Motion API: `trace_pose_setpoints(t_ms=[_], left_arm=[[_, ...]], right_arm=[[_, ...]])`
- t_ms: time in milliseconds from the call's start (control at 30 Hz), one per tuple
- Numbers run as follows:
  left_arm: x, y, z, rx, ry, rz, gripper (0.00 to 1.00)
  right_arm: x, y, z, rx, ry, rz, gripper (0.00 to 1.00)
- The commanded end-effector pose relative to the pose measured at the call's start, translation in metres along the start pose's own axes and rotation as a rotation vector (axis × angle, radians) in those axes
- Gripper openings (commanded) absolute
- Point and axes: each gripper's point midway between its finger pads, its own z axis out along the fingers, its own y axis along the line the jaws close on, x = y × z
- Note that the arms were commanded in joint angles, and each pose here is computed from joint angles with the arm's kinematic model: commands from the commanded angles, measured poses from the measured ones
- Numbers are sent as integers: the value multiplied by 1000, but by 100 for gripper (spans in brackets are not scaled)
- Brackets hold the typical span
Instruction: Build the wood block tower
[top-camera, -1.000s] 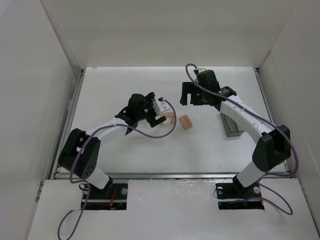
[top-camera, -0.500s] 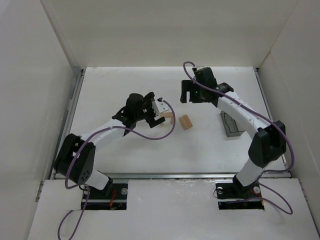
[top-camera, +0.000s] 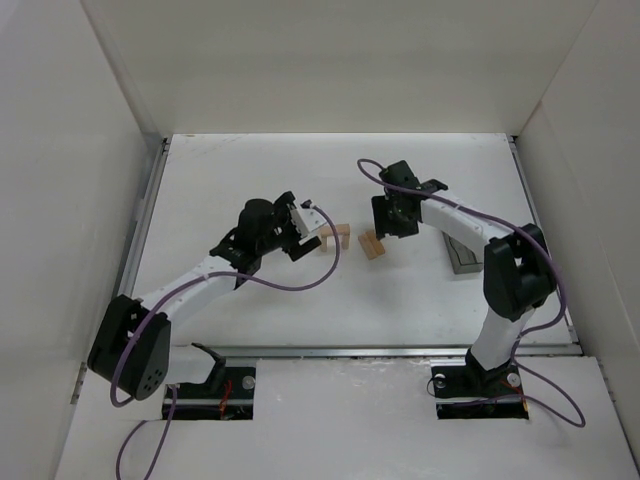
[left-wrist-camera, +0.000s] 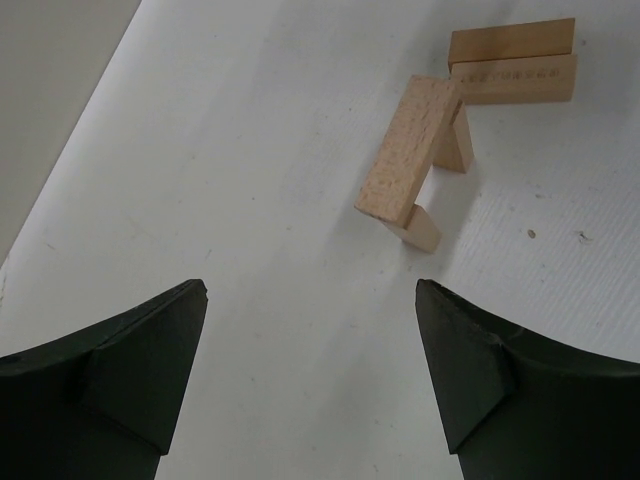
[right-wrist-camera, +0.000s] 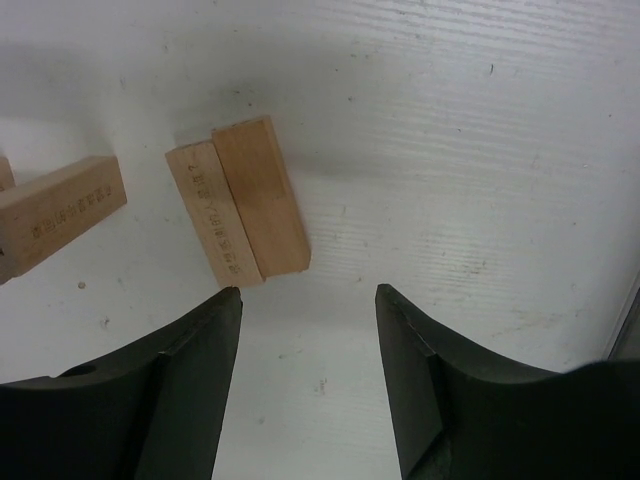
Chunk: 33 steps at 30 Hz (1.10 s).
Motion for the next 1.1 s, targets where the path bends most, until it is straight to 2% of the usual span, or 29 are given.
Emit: trace_pose_setpoints(t_ms=[0, 167, 500, 767, 833, 1000, 1067], left_arm=[[-11, 7, -12, -54, -44, -35, 83], [-9, 8, -18, -80, -51, -31, 83], [-4, 13, -24, -146, -61, -44, 84], [-6, 13, -27, -157, -79, -48, 85], [-6, 13, -27, -157, -79, -48, 85], [-6, 15, -28, -165, -75, -49, 85], [-6, 15, -28, -165, -75, -49, 85]], right_arm=[[-10, 0, 6, 0, -27, -15, 61], [-11, 8, 18, -27, -32, -82, 60], [10, 13, 43, -39, 54, -98, 59], [8, 12, 50, -6, 53, -97, 56], [4, 11, 52, 11, 44, -86, 51], [-5, 12, 53, 20, 33, -77, 50], [-6, 13, 55, 21, 34, -77, 43]])
